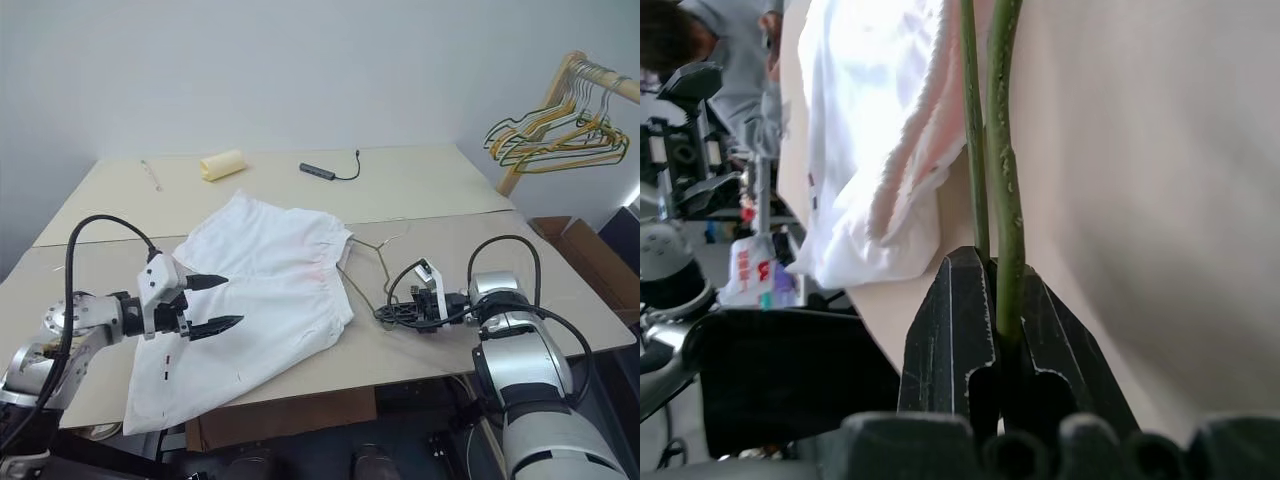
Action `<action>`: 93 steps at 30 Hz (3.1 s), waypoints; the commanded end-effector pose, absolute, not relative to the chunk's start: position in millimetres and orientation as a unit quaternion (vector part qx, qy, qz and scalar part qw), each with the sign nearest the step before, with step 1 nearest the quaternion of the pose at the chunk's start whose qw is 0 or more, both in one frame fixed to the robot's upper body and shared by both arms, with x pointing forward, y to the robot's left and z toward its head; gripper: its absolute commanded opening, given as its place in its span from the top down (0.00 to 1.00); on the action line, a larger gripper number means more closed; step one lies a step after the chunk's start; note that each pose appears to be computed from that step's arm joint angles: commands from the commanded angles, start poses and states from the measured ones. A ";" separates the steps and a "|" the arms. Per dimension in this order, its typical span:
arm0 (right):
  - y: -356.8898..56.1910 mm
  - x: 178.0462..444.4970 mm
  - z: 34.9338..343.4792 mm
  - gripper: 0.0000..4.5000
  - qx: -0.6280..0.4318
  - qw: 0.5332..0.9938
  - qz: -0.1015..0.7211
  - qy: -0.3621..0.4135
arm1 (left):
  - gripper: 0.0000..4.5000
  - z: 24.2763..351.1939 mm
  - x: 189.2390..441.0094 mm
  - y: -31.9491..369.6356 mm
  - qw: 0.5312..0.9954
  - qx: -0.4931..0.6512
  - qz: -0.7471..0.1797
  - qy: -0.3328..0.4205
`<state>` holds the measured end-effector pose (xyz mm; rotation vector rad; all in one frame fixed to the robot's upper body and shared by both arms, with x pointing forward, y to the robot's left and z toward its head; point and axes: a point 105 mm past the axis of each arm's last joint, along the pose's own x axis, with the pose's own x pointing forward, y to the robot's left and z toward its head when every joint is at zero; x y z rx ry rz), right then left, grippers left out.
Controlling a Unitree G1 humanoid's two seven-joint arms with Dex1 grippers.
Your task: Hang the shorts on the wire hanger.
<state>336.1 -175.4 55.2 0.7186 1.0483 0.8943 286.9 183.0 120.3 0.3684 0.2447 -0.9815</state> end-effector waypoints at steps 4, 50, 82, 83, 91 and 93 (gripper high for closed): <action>-186.4 356.0 81.4 1.00 0.284 0.762 0.425 0.397 | 0.00 129.3 289.9 182.2 0.860 0.187 -0.465 0.097; -59.5 352.4 166.0 1.00 -0.264 0.710 0.630 0.170 | 0.14 232.9 349.1 209.1 0.722 0.319 -0.600 0.132; -101.1 376.6 195.0 0.13 -0.248 0.825 0.500 0.087 | 1.00 221.0 360.6 224.5 0.729 0.347 -0.573 0.141; -107.5 377.3 197.8 0.07 -0.229 0.837 0.489 0.095 | 1.00 221.6 360.8 226.2 0.730 0.349 -0.571 0.143; -124.1 344.5 177.3 0.07 -0.088 0.855 0.490 0.147 | 1.00 230.4 364.5 230.5 0.742 0.352 -0.556 0.131; -114.1 338.3 153.2 0.07 -0.059 0.847 0.494 0.185 | 1.00 229.6 364.7 230.5 0.741 0.353 -0.556 0.130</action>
